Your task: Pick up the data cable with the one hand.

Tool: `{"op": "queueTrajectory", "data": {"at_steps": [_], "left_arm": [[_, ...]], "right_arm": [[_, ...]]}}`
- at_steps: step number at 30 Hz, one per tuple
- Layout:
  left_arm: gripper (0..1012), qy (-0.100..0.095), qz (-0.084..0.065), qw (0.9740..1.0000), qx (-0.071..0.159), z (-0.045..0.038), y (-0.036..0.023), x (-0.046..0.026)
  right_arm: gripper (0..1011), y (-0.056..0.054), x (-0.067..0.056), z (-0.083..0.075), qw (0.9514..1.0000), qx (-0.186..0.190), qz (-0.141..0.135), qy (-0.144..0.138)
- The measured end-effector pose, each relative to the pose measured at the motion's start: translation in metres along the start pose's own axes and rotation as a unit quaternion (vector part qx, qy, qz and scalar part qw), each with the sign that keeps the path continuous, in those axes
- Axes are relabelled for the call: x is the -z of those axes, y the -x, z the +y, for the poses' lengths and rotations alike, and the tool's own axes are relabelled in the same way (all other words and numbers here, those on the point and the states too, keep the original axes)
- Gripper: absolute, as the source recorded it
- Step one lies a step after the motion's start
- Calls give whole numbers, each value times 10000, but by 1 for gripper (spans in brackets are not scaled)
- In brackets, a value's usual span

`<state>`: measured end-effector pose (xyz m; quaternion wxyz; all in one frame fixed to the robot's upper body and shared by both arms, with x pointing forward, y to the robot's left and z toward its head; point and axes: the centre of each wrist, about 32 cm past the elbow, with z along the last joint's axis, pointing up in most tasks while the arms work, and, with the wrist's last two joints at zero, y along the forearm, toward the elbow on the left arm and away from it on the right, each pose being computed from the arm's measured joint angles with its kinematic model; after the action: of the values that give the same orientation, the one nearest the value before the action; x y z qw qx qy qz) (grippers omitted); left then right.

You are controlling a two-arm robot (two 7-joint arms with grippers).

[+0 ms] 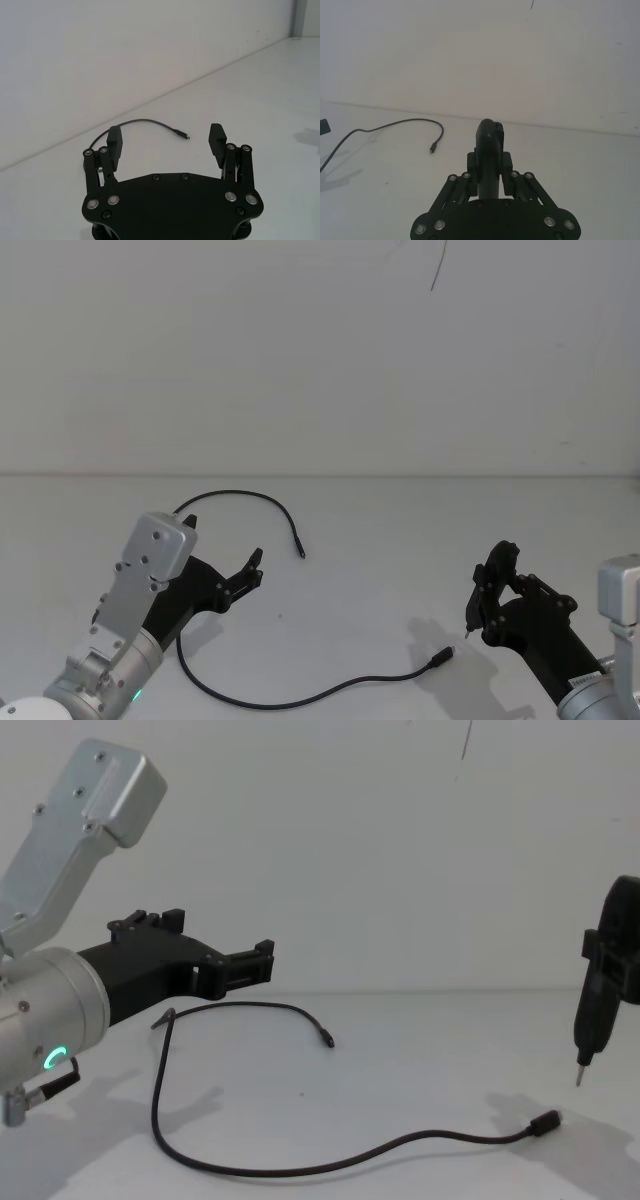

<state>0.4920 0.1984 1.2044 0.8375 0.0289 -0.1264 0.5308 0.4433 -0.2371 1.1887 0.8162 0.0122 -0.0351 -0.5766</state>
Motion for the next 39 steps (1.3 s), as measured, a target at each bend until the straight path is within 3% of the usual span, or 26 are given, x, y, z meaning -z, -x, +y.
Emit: {"op": "queueTrajectory", "data": {"at_steps": [7, 14, 21, 27, 29, 30, 32, 33, 35, 37, 39], "left_arm": [[1002, -49, -30, 9999, 137, -21, -1, -28], [1001, -182, -69, 9985, 506, -64, -8, -102], [1001, -360, -86, 9943, 1003, -118, -21, -212], [1001, -587, -75, 9869, 1502, -170, -44, -323], [1002, -720, -60, 9815, 1771, -201, -62, -386], [1001, -720, -60, 9815, 1771, -201, -62, -386], [1001, -820, -32, 9772, 1959, -225, -74, -429], [1001, -904, -18, 9737, 2090, -245, -83, -461], [1001, -977, 5, 9706, 2199, -263, -89, -487], [1002, -1099, 52, 9653, 2366, -294, -96, -531], [1002, -1171, 85, 9624, 2448, -310, -101, -551]], "right_arm": [[263, 0, 0, 0, 10000, 0, 0, 0], [263, 0, 0, 0, 10000, 0, 0, 0], [263, 0, 0, 0, 10000, 0, 0, 0], [263, 0, 0, 0, 10000, 0, 0, 0], [263, 0, 0, 0, 10000, 0, 0, 0], [263, 0, 0, 0, 10000, 0, 0, 0], [263, 0, 0, 0, 10000, 0, 0, 0], [263, 0, 0, 0, 10000, 0, 0, 0], [263, 0, 0, 0, 10000, 0, 0, 0], [263, 0, 0, 0, 10000, 0, 0, 0], [263, 0, 0, 0, 10000, 0, 0, 0]]}}
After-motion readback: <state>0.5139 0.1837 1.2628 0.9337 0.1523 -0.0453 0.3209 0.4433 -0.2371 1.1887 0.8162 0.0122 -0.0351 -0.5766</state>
